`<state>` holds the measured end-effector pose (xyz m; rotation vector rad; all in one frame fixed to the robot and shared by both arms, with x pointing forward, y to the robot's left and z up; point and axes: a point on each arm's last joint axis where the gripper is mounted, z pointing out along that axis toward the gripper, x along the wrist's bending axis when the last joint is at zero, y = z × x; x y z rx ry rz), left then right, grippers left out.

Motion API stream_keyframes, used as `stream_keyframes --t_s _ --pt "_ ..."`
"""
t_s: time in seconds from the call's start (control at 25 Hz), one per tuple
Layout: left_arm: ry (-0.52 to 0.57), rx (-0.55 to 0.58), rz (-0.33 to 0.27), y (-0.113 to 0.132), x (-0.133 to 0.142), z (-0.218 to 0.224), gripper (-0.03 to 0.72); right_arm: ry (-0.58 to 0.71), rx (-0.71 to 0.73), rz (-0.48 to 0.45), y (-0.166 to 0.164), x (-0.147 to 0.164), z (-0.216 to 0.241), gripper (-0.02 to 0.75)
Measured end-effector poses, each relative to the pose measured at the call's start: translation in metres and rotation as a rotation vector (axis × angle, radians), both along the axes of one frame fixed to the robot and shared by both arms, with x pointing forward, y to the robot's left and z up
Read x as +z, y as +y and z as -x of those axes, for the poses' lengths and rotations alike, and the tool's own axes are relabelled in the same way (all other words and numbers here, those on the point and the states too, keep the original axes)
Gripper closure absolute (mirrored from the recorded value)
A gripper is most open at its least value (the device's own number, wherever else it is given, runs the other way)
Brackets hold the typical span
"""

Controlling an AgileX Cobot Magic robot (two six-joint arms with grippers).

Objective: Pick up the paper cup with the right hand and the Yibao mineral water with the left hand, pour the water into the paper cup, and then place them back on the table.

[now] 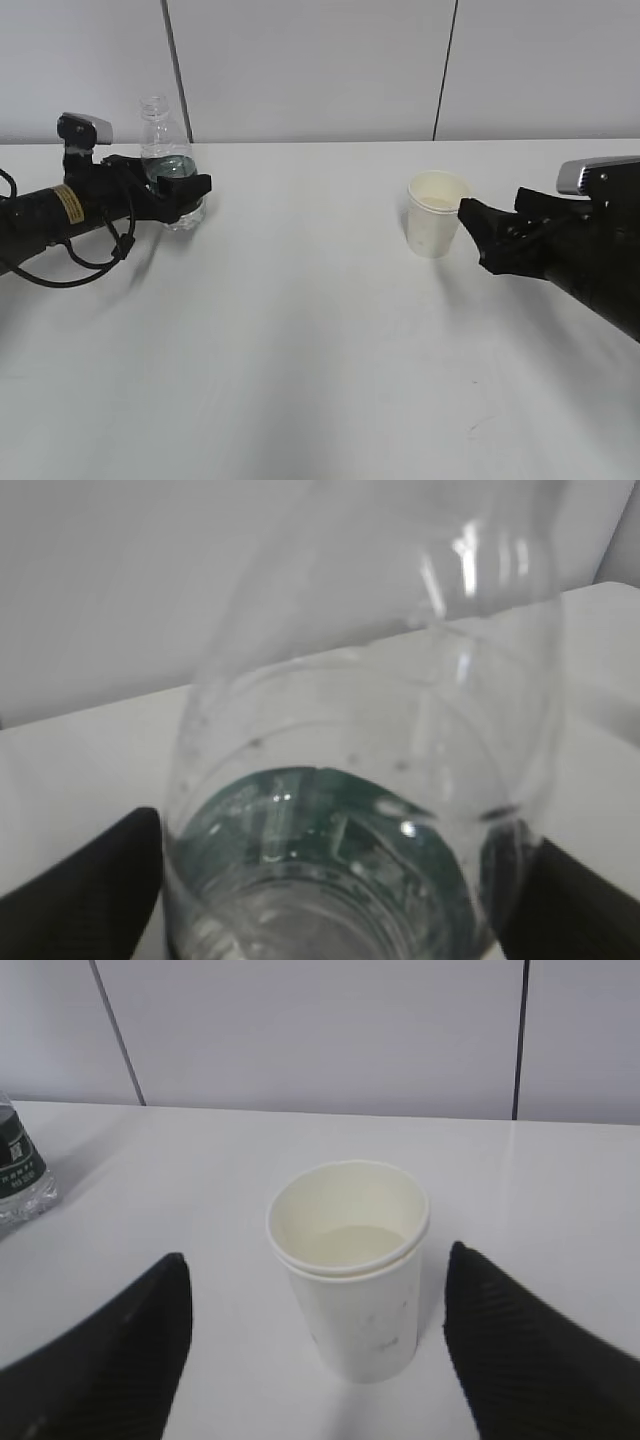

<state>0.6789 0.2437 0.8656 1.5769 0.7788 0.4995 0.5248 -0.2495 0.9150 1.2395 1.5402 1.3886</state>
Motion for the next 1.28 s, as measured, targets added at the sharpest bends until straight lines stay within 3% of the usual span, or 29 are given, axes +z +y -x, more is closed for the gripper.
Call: stream_keyframes --t_s 0.28,0.76,1.04,1.28 --pt "-0.024 -0.006 -0.003 0.0 0.01 0.0 0.085 -0.021 -0.001 0.002 0.0 0.01 0.001 0.136" --pt "-0.121 -0.01 -0.001 -0.001 0.076 0.003 0.095 -0.016 -0.019 0.044 -0.004 0.044 0.011 0.143" --pt "-0.136 0.052 -0.023 0.004 0.117 0.007 0.099 0.003 -0.042 0.081 -0.006 0.07 0.005 0.143" --pt "-0.113 0.183 -0.036 0.013 0.167 0.017 0.113 0.071 -0.083 0.105 -0.008 0.098 -0.016 0.143"
